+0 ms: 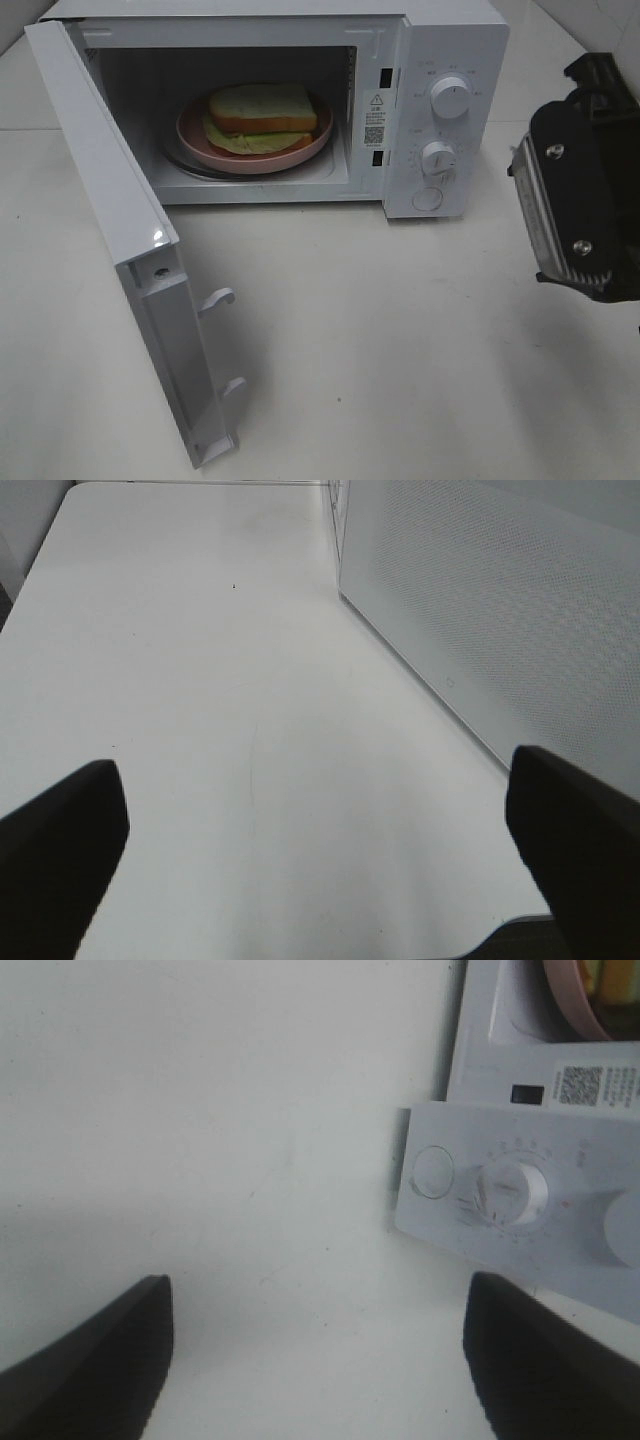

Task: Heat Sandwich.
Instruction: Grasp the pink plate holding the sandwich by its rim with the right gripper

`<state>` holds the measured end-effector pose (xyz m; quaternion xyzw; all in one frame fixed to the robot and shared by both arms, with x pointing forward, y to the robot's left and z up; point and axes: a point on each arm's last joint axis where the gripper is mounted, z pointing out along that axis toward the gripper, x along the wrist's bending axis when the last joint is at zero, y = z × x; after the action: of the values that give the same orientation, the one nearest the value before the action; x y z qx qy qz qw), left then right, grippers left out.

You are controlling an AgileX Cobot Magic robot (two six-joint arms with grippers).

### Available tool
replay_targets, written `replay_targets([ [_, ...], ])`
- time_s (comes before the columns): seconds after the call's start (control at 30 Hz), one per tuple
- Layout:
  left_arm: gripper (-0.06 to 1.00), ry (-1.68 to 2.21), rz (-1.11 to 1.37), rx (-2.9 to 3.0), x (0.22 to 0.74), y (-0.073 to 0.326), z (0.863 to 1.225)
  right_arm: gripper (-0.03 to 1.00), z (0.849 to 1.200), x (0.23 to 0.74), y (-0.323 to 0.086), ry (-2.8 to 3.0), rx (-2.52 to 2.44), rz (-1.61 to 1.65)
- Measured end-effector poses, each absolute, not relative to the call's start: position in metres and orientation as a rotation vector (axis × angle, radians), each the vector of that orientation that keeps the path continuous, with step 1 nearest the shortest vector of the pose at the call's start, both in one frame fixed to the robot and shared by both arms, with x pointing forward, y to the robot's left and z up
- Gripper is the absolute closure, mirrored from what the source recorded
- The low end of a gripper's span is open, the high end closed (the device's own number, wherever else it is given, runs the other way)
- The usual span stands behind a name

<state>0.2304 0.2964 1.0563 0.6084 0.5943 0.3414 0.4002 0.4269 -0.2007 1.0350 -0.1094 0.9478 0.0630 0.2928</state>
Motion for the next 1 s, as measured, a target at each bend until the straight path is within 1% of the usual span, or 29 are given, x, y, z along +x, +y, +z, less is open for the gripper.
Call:
replay_targets([
  [0.23, -0.03, 1.503, 0.863, 1.539, 0.23, 0.296, 1.056, 0.2, 1.037, 0.444, -0.178, 2.53, -0.362, 0.171],
  [0.3, -0.03, 1.503, 0.863, 1.539, 0.23, 0.296, 1.056, 0.2, 1.038, 0.456, -0.164, 2.516, -0.391, 0.186],
  [0.37, -0.03, 1.503, 0.863, 1.539, 0.23, 0.296, 1.056, 0.2, 1.038, 0.459, -0.16, 2.514, -0.398, 0.19],
  [0.67, -0.03, 1.503, 0.863, 1.539, 0.23, 0.296, 1.056, 0.2, 1.03, 0.498, -0.114, 2.509, -0.471, 0.207],
  [1.0, -0.03, 1.503, 0.863, 1.539, 0.23, 0.296, 1.056, 0.2, 1.023, 0.527, -0.086, 2.488, -0.485, 0.228],
])
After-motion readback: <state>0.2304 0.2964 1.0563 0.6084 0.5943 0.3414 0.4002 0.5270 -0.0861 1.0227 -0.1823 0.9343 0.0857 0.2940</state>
